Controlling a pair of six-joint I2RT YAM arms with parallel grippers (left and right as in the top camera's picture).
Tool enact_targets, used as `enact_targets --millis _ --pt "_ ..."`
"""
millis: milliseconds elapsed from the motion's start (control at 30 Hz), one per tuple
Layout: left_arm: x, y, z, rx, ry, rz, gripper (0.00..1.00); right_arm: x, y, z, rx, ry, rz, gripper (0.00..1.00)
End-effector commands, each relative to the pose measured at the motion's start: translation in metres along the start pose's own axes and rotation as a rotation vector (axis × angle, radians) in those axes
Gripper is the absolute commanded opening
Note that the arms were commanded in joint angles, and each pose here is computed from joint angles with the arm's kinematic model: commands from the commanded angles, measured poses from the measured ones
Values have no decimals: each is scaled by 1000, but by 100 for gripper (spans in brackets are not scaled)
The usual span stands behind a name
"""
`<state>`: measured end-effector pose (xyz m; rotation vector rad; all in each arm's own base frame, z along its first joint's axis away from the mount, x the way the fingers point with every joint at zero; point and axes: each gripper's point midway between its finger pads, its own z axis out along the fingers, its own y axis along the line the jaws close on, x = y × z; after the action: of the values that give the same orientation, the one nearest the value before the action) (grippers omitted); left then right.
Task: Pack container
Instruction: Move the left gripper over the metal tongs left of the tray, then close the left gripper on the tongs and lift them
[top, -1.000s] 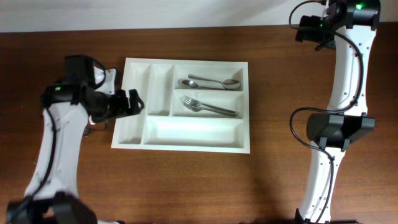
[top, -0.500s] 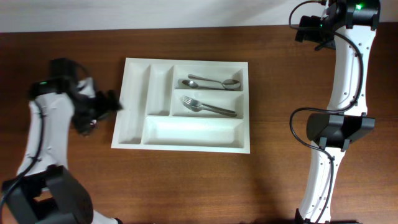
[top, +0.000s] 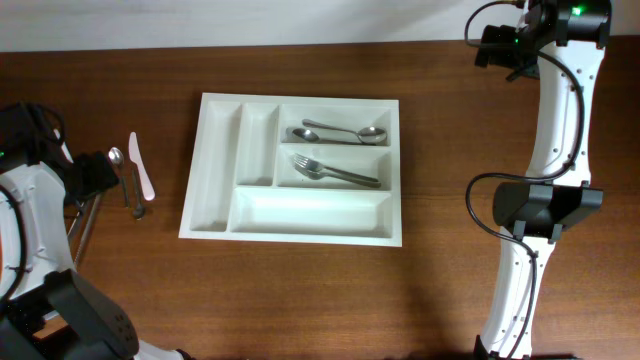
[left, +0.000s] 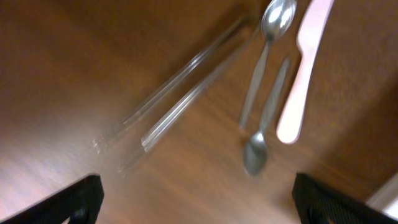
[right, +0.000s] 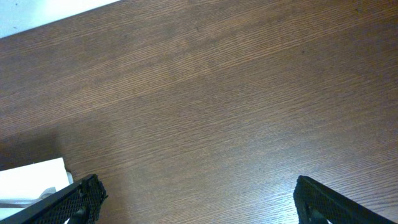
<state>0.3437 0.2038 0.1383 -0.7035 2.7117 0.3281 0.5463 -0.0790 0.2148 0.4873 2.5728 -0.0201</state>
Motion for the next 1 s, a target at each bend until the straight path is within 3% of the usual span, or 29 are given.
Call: enact_targets --millis 0,200,533,967 --pt "-12 11 7 -66 -20 270 100 -4 3 -11 -5 -26 11 99" --pt "-19 19 33 -75 -13 266 100 -4 3 -11 -5 -26 11 99" --pt "15 7 89 -12 165 420 99 -4 3 -11 -5 -26 11 99" --pt "11 7 127 -2 156 457 93 -4 3 -11 -5 -26 11 99"
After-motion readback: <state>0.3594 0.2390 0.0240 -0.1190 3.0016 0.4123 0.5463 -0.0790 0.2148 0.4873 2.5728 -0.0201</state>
